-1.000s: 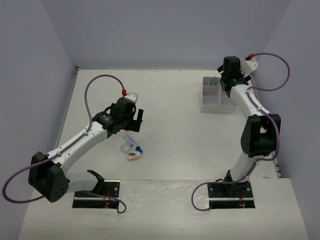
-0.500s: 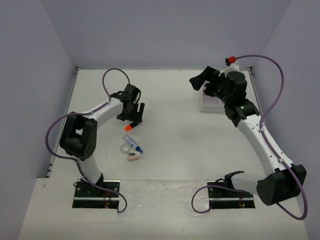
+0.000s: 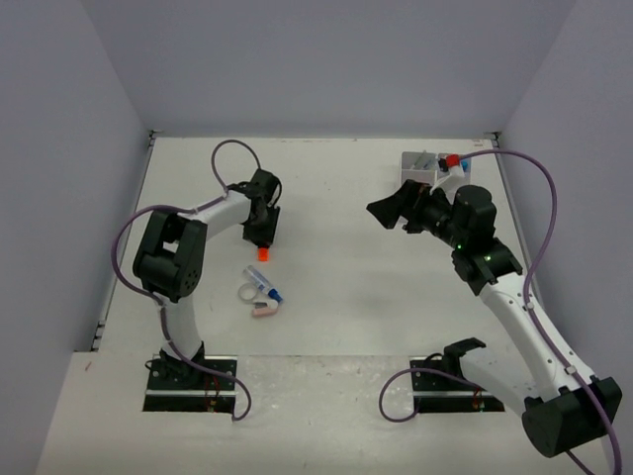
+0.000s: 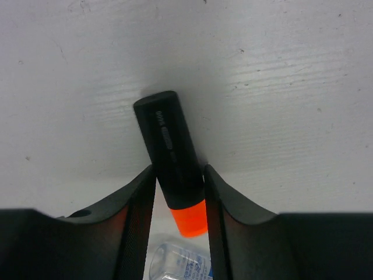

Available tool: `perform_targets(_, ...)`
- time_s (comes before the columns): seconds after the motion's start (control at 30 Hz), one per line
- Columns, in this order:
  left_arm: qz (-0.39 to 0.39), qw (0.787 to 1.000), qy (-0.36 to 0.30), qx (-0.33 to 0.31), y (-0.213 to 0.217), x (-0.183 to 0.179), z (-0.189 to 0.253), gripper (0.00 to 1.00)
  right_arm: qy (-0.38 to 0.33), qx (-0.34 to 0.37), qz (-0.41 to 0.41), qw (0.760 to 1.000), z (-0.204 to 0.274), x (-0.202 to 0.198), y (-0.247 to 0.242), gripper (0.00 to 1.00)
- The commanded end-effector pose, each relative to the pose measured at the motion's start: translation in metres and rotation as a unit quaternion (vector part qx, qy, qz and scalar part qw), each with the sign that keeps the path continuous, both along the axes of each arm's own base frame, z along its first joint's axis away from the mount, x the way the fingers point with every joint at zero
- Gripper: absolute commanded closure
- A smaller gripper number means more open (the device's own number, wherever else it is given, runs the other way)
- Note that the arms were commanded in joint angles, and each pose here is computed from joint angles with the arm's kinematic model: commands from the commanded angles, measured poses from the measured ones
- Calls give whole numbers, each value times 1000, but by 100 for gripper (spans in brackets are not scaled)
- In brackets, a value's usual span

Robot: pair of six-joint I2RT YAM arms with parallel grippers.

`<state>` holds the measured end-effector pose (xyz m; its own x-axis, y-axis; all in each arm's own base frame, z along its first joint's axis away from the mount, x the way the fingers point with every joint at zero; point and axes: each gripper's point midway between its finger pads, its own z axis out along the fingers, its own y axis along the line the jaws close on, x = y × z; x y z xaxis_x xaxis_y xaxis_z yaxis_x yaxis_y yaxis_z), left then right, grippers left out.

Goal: Sort the stationery into containers
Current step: Pick up the pen from the center of the board.

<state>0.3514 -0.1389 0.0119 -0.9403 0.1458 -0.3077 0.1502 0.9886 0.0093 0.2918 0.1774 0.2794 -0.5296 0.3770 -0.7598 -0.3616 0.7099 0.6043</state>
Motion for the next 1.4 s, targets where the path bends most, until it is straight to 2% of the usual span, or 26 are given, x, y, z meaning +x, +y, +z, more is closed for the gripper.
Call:
perform_targets(0.0, -5, 1000, 19, 20, -3, -7, -20, 69, -18, 9, 17, 1000, 5, -10, 3, 1)
perform_targets(0.07, -3, 999, 24, 23, -5, -7, -24, 77, -19, 12, 17, 1000, 5, -12, 3, 1)
perform_targets(0.13, 0, 1000, 24, 19, -10, -2, -25, 92, -14, 19, 32, 999, 1, -15, 7, 1)
perform_targets(0.2, 5, 1000, 22, 15, -12, 3, -25, 99, -12, 32, 57, 998, -7, -21, 15, 1)
perform_targets(0.33, 20, 999, -1, -39, -35, 19, -7, 100, 5, 73, 119, 990, -33, -35, 33, 1)
perform_targets(0.43, 49, 990, -29, -128, -70, 23, 21, 100, 16, 100, 161, 982, -57, -50, 53, 4)
perform_targets(0.57, 101, 963, -90, -232, -103, 20, 68, 100, 22, 90, 137, 986, -84, -52, 73, 10)
perform_targets(0.63, 169, 928, -122, -309, -119, 12, 109, 100, 15, 90, 128, 988, -84, -50, 83, 16)
perform_targets(0.8, 252, 873, -122, -399, -132, -17, 138, 100, 4, 84, 87, 993, -83, -35, 86, 19)
perform_targets(0.97, 299, 829, -110, -460, -137, -43, 160, 100, -3, 74, 100, 992, -78, -35, 99, 23)
perform_targets(1.17, 286, 803, -72, -519, -160, -59, 175, 100, -12, 69, 94, 993, -73, -28, 106, 31)
perform_targets(1.23, 281, 801, -70, -524, -166, -62, 179, 100, -6, 65, 96, 993, -76, -25, 110, 34)
perform_targets(1.3, 279, 799, -72, -528, -169, -63, 183, 100, 0, 60, 94, 994, -79, -23, 113, 43)
perform_targets(1.37, 279, 798, -73, -529, -170, -64, 185, 100, 4, 53, 93, 994, -83, -21, 116, 45)
